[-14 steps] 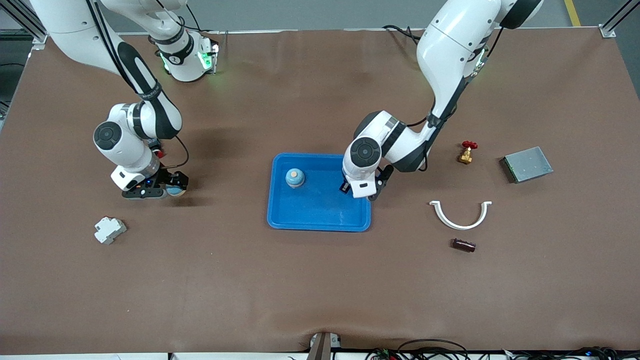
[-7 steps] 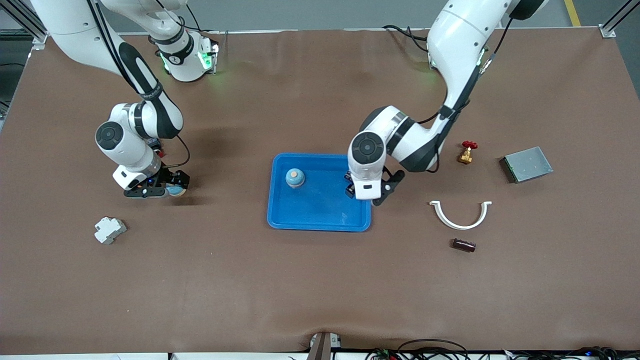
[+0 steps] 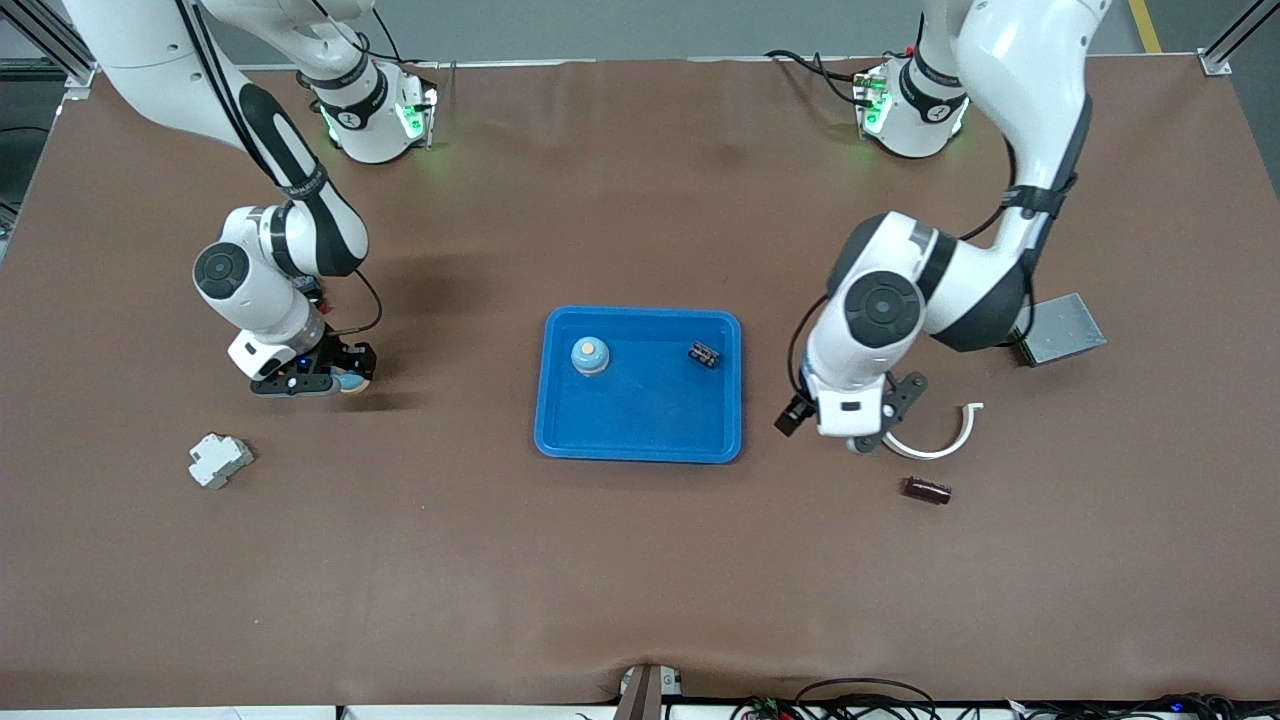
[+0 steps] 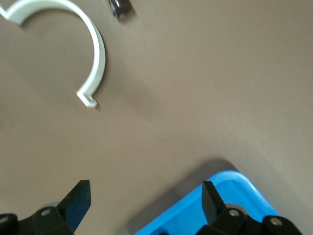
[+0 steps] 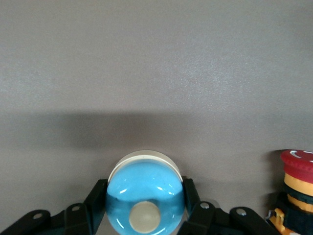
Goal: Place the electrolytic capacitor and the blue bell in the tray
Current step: 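Lower the capacitor into the tray and open the left gripper, then grasp the second bell with the right gripper while the left gripper reaches the capacitor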
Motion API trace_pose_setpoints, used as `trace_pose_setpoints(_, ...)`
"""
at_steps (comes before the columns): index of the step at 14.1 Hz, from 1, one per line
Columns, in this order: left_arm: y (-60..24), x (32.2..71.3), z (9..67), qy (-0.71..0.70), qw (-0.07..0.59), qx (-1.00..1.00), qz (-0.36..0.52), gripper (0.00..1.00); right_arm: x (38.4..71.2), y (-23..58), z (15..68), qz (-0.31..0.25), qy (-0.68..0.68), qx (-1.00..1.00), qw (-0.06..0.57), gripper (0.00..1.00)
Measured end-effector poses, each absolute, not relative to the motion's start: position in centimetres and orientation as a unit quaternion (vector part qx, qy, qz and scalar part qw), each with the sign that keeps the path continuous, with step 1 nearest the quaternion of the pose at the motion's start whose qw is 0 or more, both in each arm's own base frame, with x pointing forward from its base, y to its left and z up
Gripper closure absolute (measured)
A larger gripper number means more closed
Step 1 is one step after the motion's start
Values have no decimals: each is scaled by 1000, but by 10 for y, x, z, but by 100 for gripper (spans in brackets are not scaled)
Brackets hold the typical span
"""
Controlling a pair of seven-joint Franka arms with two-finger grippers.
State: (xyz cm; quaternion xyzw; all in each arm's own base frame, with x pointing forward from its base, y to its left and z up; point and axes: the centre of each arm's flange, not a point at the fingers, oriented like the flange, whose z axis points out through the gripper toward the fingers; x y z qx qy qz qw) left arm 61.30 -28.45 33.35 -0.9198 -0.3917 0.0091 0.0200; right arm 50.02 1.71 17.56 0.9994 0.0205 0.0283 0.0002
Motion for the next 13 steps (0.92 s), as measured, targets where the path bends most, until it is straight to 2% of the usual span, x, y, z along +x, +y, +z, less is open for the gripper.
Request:
trace_pose_setpoints(5,-230,638,337,-425,17,-905,4,0,503,38,179,34,-9,999,-4,33)
trace_pose_setpoints(8,-199,656,351,-448,6,-894,-7,0,513,96,192,41,-46,998,-13,33)
trace_pose_setpoints(13,-142,676,349,-496,4,-868,-9,0,536,215,246,9,-119,993,-13,33)
